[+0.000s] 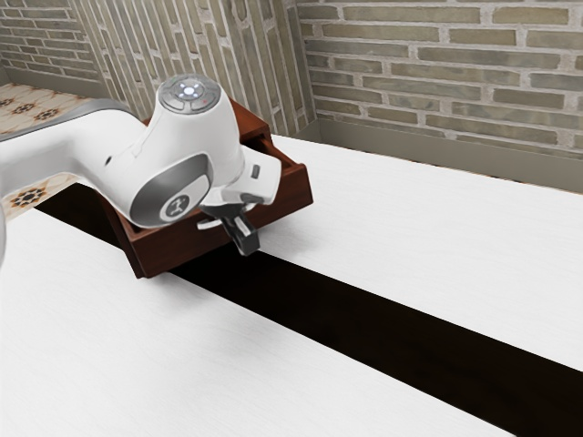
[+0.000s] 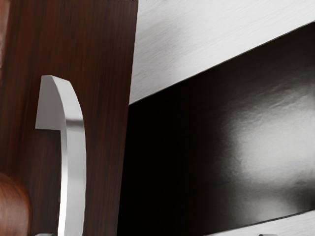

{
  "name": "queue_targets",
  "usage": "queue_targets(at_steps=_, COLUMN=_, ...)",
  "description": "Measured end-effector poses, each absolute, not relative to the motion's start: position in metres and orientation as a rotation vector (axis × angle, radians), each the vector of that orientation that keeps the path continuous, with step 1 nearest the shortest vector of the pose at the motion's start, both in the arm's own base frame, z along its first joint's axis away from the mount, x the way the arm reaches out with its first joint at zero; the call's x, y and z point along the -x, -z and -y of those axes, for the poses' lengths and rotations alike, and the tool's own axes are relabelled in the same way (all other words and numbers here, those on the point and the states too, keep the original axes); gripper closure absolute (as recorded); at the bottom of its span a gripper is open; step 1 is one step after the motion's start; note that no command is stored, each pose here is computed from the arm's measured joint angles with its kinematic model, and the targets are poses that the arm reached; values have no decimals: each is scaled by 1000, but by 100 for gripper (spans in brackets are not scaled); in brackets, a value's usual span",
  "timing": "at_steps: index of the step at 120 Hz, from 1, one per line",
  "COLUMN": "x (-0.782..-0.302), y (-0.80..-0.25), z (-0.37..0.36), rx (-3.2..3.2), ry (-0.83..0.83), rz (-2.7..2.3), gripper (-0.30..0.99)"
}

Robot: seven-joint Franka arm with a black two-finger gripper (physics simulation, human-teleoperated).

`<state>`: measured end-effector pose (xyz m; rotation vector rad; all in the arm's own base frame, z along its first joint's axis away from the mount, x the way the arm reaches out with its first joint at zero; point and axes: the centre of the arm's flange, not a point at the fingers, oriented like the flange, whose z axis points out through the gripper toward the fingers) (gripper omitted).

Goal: Pull the drawer handle with one arm to open the drawer

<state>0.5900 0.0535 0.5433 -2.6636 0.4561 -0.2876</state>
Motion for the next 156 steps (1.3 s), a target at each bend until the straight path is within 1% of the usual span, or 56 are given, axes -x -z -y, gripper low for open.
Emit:
queue_targets(at_steps=26, x=-588, y=-541, z=-45, rx=2670, ry=289, rz=-435, gripper=15)
queue_targets(at_steps=78, x=-585, y=-546, z=-40, rx=2683, ry=312, rz=-385, gripper=17)
queue_targets(at_steps=105, x=-580, y=-550, z=-37, rx=2689, ry=328, rz=-375, gripper=9)
queue_targets(at_steps=129, x=-566, y=-585, z=-60, rx=2669, ry=386, rz=-309, gripper=5)
queue_targets(at_steps=144, x=-566, y=-633, z=-66, rx=2691, ry=481, rz=-224, gripper=4)
queue_targets(at_steps=156, x=-565, y=-640, z=-62, rx=2729, ry=486, rz=-198, gripper=3)
